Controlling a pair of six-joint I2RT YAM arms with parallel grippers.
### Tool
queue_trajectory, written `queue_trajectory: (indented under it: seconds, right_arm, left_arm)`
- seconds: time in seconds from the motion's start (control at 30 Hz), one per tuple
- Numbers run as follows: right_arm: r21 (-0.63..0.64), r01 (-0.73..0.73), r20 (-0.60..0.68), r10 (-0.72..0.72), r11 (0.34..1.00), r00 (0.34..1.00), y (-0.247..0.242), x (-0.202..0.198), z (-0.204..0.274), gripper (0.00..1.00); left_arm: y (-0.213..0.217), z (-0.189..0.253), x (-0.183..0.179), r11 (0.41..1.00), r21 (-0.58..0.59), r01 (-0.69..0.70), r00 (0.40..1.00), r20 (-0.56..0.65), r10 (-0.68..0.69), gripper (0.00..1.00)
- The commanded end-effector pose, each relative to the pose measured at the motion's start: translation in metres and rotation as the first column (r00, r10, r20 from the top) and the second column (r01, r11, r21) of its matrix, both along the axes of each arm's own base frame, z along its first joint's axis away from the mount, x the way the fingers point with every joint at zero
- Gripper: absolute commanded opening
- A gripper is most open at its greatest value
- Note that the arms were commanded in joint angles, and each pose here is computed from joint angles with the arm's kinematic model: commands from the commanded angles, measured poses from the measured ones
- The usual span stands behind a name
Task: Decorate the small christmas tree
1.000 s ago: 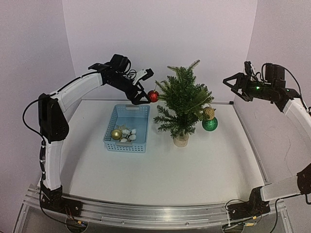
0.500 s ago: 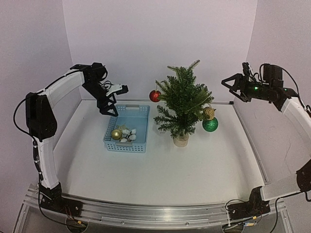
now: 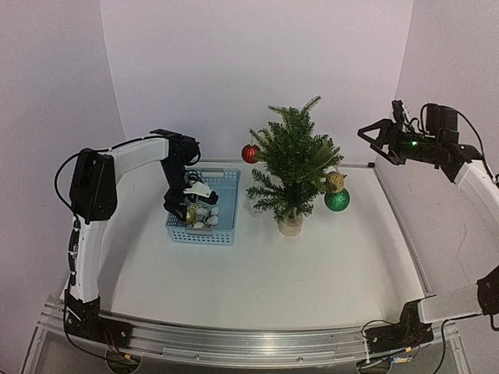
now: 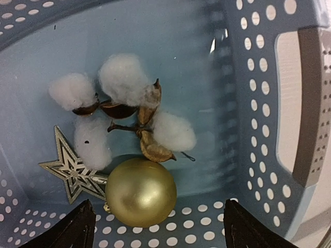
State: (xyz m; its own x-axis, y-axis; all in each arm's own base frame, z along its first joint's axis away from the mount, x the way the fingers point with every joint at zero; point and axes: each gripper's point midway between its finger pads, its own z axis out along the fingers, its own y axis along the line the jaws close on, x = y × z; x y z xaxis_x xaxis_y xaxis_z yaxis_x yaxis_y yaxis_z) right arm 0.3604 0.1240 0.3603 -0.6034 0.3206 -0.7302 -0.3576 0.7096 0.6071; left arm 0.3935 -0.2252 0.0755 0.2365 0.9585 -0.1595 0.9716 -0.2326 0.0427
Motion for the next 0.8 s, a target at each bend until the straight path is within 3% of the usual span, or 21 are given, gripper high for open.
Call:
queue_trajectory:
  seconds: [0.0,0.23,0.47,0.77]
  right_arm:
    - [0.007,0.01,0.058,-0.011,1.0,0.998,-0.002,-0.006,0.014,0.82]
    - [0.006,0.005,0.057,-0.005,1.0,0.998,-0.002,-0.003,0.014,0.82]
    - [0.008,0.0,0.054,-0.001,1.0,0.999,-0.001,-0.003,0.013,0.82]
    - [0.006,0.004,0.057,-0.004,1.0,0.998,-0.001,-0.005,0.013,0.82]
  left_arm:
    - [0.014,-0.003,0.014,0.996,0.063,0.064,0.996,0.057,-0.068,0.83]
    - [0.018,-0.022,0.017,0.992,0.11,0.068,0.994,0.073,-0.076,0.72]
    - [0.01,-0.033,0.028,0.992,0.11,0.058,0.992,0.102,-0.069,0.71]
    - [0.022,-0.039,0.037,0.979,0.196,0.064,0.984,0.15,-0.094,0.69]
